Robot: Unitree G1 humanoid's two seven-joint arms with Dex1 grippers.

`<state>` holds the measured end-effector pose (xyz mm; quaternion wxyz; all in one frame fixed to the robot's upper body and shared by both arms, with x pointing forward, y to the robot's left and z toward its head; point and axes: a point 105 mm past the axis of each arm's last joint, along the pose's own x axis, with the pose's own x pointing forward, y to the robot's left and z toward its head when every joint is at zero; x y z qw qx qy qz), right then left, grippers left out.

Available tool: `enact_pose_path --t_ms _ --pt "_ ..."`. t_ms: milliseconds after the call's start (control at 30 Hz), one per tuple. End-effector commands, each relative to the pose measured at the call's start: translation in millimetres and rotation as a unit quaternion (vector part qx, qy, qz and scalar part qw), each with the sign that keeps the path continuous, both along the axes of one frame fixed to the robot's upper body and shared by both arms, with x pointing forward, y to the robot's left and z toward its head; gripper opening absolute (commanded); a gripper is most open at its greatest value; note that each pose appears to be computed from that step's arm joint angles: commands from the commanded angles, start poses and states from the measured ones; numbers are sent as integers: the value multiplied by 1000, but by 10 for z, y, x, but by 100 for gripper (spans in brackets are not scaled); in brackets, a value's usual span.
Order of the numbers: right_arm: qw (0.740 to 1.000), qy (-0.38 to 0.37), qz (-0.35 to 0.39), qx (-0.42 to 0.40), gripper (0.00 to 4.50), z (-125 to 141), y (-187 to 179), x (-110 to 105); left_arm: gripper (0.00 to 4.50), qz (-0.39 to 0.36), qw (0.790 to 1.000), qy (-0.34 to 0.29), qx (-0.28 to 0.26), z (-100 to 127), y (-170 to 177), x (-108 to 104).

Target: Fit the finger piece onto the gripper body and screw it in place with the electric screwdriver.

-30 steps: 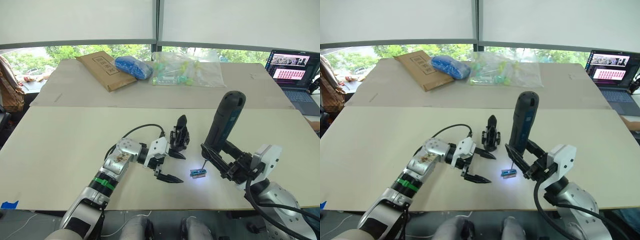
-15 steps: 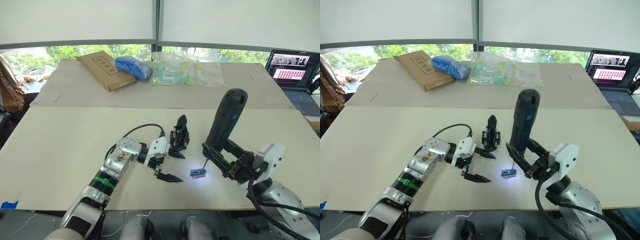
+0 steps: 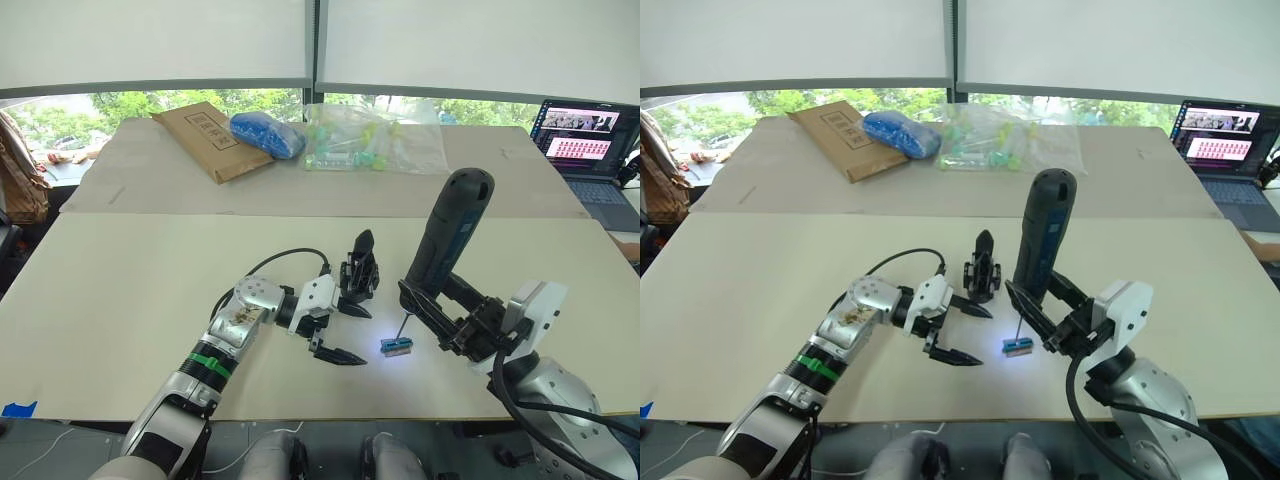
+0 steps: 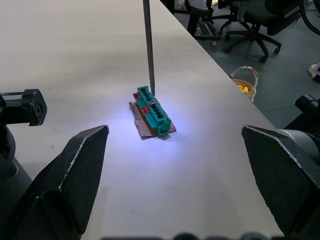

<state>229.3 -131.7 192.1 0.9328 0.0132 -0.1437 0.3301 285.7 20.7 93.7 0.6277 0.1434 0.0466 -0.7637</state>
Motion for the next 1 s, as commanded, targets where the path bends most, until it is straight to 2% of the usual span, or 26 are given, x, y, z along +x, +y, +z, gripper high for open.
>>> enact_pose_path --t_ms 33,1000 --pt "999 -41 10 0 190 201 61 -80 450 -10 1000 -19 -7 98 -52 5" --pt "1000 -25 7 -7 190 108 26 -63 450 -10 1000 -21 -7 108 -58 23"
